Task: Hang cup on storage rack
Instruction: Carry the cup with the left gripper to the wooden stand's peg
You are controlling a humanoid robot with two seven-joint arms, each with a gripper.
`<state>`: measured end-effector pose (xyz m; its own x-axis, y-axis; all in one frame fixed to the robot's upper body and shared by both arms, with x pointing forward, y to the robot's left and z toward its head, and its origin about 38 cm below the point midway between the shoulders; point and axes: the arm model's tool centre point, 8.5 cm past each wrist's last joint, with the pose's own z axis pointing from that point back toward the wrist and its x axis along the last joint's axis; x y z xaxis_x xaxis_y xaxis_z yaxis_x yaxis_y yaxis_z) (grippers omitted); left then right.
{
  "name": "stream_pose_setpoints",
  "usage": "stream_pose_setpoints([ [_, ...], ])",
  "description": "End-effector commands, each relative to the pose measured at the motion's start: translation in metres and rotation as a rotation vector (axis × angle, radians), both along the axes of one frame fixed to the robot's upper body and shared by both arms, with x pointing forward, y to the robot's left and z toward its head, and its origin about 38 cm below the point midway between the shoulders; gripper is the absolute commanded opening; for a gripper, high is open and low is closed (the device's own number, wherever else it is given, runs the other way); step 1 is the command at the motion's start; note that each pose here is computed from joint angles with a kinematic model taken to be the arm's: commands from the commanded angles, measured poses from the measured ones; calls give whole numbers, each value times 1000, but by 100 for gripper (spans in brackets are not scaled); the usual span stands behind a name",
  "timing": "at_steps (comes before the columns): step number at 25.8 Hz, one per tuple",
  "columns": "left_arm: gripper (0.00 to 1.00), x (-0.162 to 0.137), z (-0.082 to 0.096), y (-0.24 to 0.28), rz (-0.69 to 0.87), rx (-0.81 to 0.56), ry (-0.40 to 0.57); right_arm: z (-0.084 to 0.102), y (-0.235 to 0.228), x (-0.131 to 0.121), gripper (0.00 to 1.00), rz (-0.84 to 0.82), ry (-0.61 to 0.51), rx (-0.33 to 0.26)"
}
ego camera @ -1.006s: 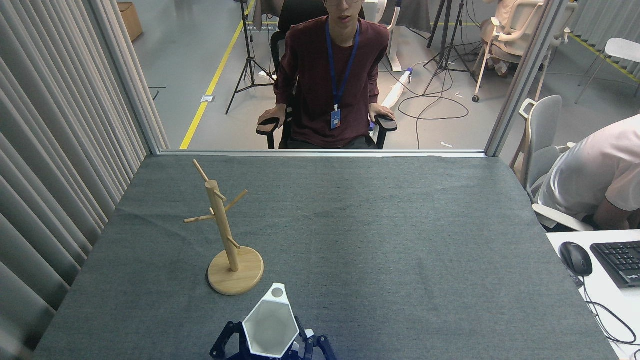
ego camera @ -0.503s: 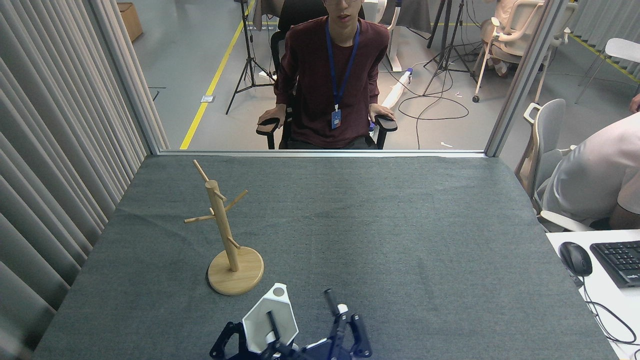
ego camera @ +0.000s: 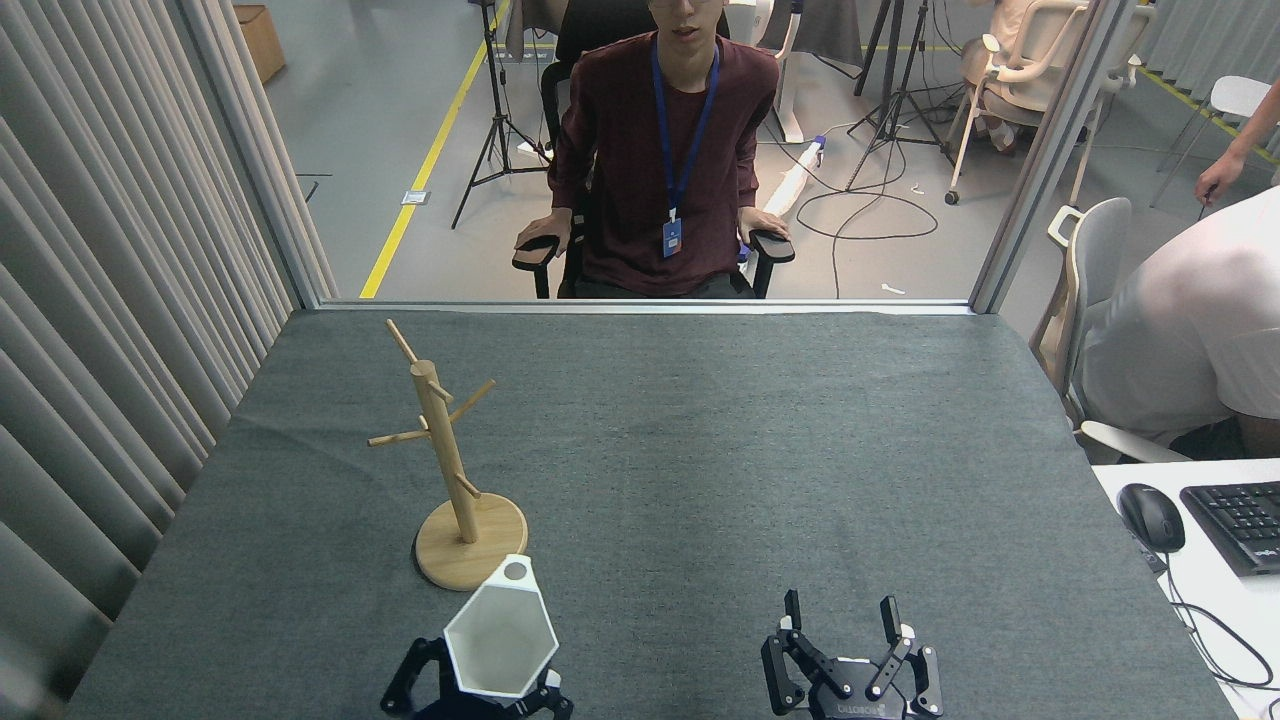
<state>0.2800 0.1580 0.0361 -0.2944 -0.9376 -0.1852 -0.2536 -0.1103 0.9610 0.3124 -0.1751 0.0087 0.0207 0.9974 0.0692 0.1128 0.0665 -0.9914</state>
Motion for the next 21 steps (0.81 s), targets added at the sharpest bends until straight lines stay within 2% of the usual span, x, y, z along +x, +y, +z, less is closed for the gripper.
stream_pose_setpoints([
  [1, 42, 11, 0, 40, 139, 32, -10, -11, -11, -4, 99, -1, 28, -55],
  [5, 43, 27, 8, 67, 271, 70, -45, -12, -16, -5, 99, -3, 32, -67],
  [9, 41, 41, -5, 80, 353, 135, -21, -12, -17, -5, 99, -2, 30, -70],
  [13, 37, 71, 3, 96, 450, 184, -48, -11, -18, -5, 99, -5, 29, -69],
  [21, 34, 127, 24, 125, 598, 230, -92, -9, -18, -4, 99, -7, 22, -72],
])
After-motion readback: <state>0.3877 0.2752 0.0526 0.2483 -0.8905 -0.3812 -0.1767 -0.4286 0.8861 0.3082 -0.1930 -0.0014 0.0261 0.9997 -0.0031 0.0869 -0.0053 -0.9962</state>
